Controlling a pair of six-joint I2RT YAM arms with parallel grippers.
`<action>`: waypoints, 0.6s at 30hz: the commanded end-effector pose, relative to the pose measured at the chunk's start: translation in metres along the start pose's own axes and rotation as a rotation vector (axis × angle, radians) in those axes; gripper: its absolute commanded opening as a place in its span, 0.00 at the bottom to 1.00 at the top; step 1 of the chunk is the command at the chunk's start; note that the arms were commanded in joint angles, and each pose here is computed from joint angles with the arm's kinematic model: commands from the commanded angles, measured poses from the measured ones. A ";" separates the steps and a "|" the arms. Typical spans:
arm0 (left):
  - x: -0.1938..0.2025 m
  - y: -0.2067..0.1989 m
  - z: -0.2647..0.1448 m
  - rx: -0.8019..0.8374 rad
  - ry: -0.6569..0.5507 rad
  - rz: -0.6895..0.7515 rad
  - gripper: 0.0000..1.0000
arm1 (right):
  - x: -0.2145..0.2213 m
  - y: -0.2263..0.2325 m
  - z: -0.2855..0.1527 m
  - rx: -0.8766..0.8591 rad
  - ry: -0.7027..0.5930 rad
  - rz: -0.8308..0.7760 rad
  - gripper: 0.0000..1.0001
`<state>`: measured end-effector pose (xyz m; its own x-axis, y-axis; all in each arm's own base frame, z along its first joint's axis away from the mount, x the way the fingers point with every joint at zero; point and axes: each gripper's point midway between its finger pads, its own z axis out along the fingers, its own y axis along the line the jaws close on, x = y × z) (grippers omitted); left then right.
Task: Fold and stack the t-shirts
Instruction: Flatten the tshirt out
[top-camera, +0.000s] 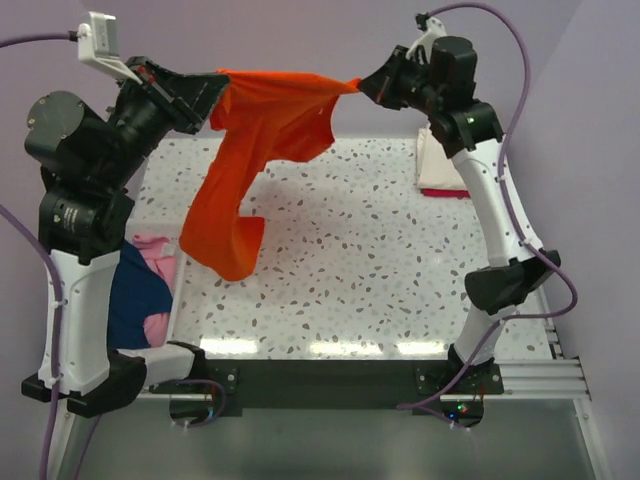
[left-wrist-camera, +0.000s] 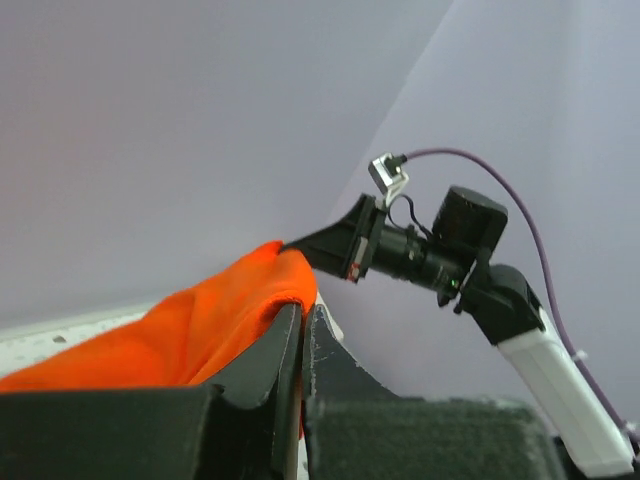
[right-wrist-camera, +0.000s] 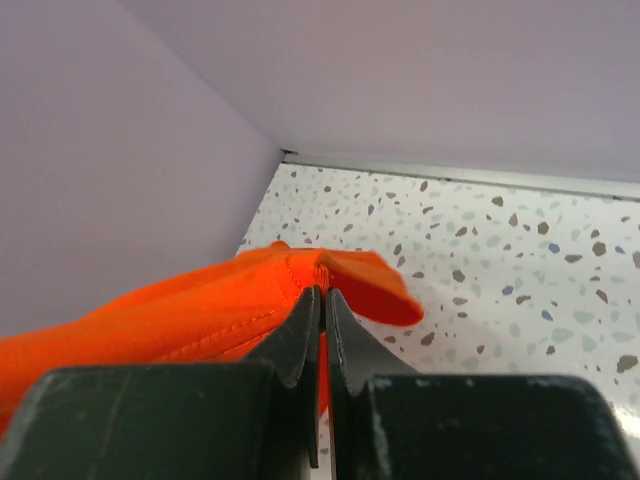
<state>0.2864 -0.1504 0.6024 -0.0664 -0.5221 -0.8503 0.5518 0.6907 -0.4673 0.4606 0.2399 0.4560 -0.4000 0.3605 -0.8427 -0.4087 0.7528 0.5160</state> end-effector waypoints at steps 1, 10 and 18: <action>0.073 0.010 0.031 0.097 0.195 -0.106 0.00 | 0.002 -0.067 -0.004 0.066 0.017 0.103 0.00; 0.333 -0.052 0.043 0.216 0.592 -0.268 0.00 | 0.100 -0.241 -0.023 0.396 0.188 0.358 0.09; 0.493 -0.072 0.043 0.275 0.886 -0.293 0.47 | 0.145 -0.298 -0.082 0.672 0.250 0.330 0.65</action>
<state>0.2370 -0.4599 0.1685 -0.8346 0.0818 -0.5448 0.5004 0.5262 -0.6876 0.4753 0.0267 0.1649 -0.6621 0.5810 -0.4734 0.3365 0.7949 0.5048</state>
